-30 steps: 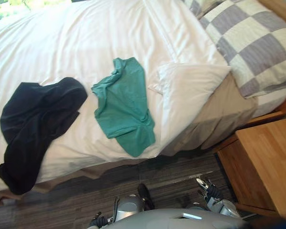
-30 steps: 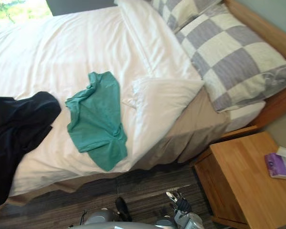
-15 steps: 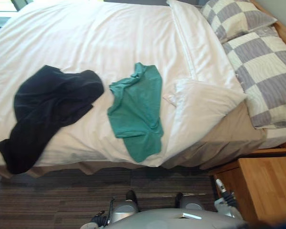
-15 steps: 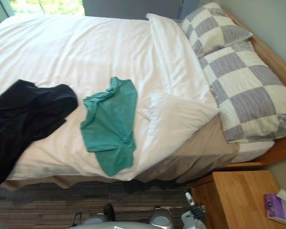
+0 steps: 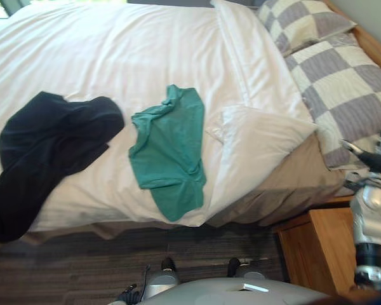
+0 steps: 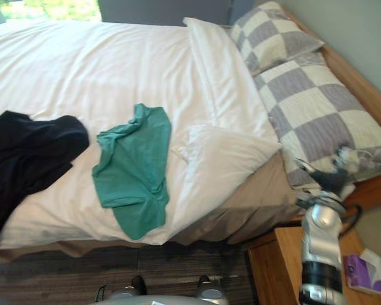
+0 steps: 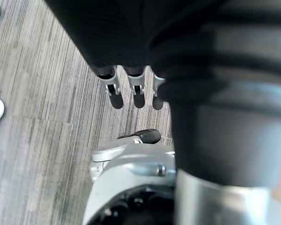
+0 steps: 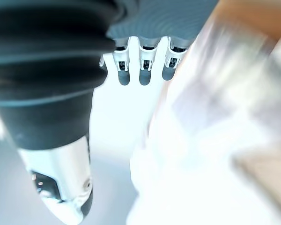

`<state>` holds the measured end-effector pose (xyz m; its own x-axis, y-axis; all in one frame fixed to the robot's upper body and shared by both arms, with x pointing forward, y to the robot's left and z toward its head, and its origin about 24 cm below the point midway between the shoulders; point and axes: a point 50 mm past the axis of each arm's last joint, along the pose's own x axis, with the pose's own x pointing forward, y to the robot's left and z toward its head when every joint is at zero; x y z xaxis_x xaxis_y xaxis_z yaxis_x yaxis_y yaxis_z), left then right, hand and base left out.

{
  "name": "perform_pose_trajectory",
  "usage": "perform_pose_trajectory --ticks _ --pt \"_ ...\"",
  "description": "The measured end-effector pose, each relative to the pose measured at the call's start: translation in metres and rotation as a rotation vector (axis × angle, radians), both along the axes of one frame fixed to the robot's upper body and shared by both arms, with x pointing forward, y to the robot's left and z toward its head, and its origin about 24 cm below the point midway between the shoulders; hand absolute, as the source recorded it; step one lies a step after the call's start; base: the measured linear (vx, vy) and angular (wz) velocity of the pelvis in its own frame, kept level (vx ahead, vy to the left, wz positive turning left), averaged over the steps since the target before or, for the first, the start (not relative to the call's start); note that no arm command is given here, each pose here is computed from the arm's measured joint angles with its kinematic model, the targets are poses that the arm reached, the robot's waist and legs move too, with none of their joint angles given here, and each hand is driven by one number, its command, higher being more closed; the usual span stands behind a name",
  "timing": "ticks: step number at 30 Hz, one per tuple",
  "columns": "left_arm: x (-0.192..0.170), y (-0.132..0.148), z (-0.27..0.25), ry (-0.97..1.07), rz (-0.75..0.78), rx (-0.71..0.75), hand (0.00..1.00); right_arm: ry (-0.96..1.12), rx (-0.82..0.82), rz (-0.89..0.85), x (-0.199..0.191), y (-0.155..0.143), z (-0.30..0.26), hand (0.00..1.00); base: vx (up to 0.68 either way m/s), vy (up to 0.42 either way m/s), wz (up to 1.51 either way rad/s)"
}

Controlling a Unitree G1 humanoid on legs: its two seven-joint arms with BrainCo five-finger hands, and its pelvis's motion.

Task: Tidy the bed and pick cloth on bed and put in laundry

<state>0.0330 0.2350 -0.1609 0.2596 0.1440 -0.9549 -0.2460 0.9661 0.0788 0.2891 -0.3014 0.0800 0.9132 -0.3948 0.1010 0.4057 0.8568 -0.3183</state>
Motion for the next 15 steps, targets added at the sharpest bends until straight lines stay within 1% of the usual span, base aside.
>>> perform_pose_trajectory --ticks 1,3,6,9,10,13,15 --pt "0.001 0.0 0.0 0.0 -0.002 -0.001 0.0 0.059 -0.032 0.063 0.014 0.011 -0.002 0.0 0.07 0.065 0.44" --pt "0.0 0.0 0.0 0.009 -0.001 -0.004 0.0 0.129 -0.071 0.151 0.03 0.027 -0.005 0.0 0.1 0.048 0.38" --pt "0.003 -0.001 0.0 0.004 -0.004 -0.006 0.0 0.2 -0.101 0.218 0.047 0.038 -0.004 0.0 0.1 0.035 0.21" --pt "0.005 -0.003 0.0 -0.005 -0.001 -0.014 0.0 0.201 -0.165 0.243 0.062 0.038 0.015 0.0 0.03 0.027 0.21" --pt "0.012 -0.007 0.0 -0.022 0.0 -0.025 0.0 0.17 -0.191 0.231 0.072 0.033 0.035 0.0 -0.04 0.021 0.12" --pt "0.03 -0.012 0.002 -0.066 -0.011 -0.045 0.0 0.121 -0.226 0.189 0.086 0.025 0.072 0.0 -0.1 0.02 0.12" --pt "0.041 -0.015 0.003 -0.097 -0.022 -0.066 0.0 0.134 -0.266 0.145 0.09 0.017 0.086 0.0 -0.16 0.014 0.23"
